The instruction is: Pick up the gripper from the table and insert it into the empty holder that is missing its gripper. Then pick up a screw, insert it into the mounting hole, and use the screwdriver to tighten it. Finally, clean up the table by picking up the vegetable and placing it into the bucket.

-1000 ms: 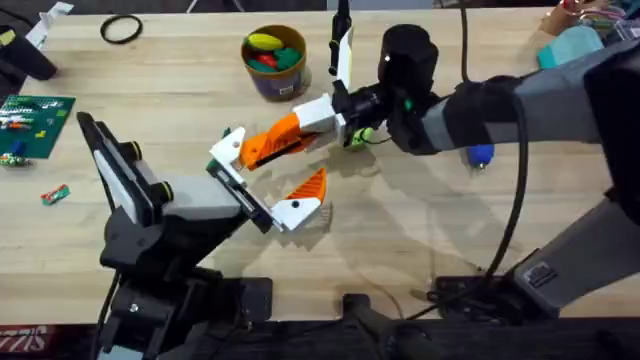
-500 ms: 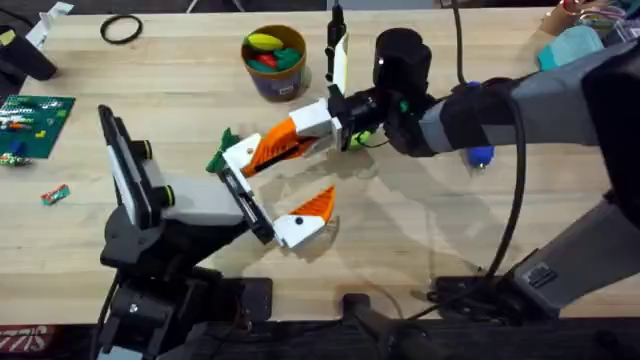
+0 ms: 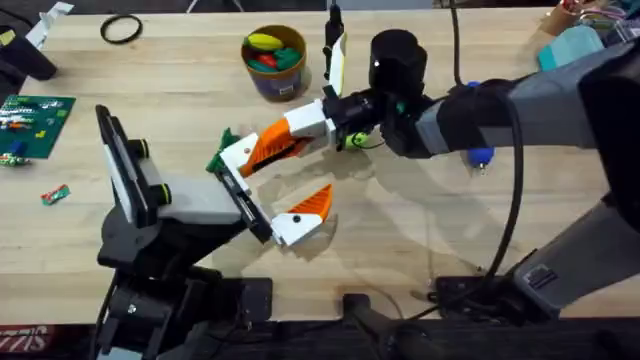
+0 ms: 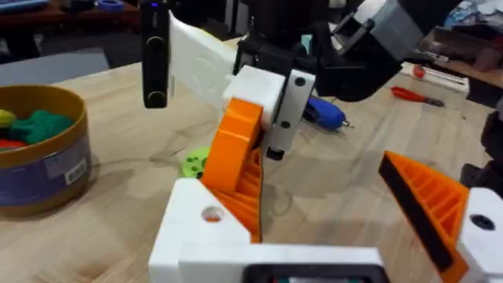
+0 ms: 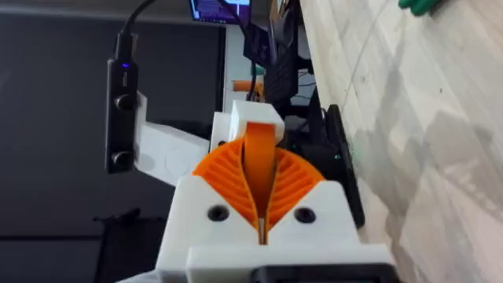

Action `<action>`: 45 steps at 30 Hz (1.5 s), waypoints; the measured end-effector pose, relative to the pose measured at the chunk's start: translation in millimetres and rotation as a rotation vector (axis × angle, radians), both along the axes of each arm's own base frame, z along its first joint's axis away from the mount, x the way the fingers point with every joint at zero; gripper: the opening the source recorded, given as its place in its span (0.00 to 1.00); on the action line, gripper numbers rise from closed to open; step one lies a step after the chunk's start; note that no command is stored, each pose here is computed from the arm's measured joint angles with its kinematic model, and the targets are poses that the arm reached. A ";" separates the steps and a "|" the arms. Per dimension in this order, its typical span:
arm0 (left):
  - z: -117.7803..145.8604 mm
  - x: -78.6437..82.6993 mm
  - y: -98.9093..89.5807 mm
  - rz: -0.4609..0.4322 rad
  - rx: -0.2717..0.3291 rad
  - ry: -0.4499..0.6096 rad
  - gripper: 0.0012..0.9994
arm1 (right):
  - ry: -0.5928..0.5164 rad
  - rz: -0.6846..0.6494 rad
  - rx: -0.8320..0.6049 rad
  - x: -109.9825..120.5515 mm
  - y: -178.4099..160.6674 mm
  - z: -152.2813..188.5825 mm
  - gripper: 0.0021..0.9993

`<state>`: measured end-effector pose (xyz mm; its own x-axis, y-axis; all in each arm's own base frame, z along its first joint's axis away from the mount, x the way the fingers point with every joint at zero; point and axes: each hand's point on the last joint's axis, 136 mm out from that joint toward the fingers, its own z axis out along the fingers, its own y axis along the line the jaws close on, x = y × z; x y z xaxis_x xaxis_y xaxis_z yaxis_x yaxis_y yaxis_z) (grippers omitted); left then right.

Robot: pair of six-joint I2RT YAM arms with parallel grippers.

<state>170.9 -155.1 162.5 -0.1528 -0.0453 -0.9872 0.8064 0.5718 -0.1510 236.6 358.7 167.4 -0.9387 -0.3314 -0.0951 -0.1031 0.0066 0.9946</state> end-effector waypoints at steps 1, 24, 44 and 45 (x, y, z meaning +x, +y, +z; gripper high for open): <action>0.4 1.7 1.6 0.013 0.001 -0.002 0.99 | -0.012 -0.011 0.002 1.8 2.7 0.9 0.01; 0.3 -14.2 -10.3 -0.093 -0.003 0.006 0.99 | -0.041 0.064 0.011 -28.3 28.0 0.7 0.81; 0.2 -24.9 -16.0 -0.163 -0.007 0.011 0.99 | -0.041 -0.014 0.019 13.4 -6.8 3.0 1.00; 0.3 -24.9 -16.0 -0.163 -0.007 0.011 0.99 | -0.040 -0.013 0.021 15.3 -10.0 3.3 1.00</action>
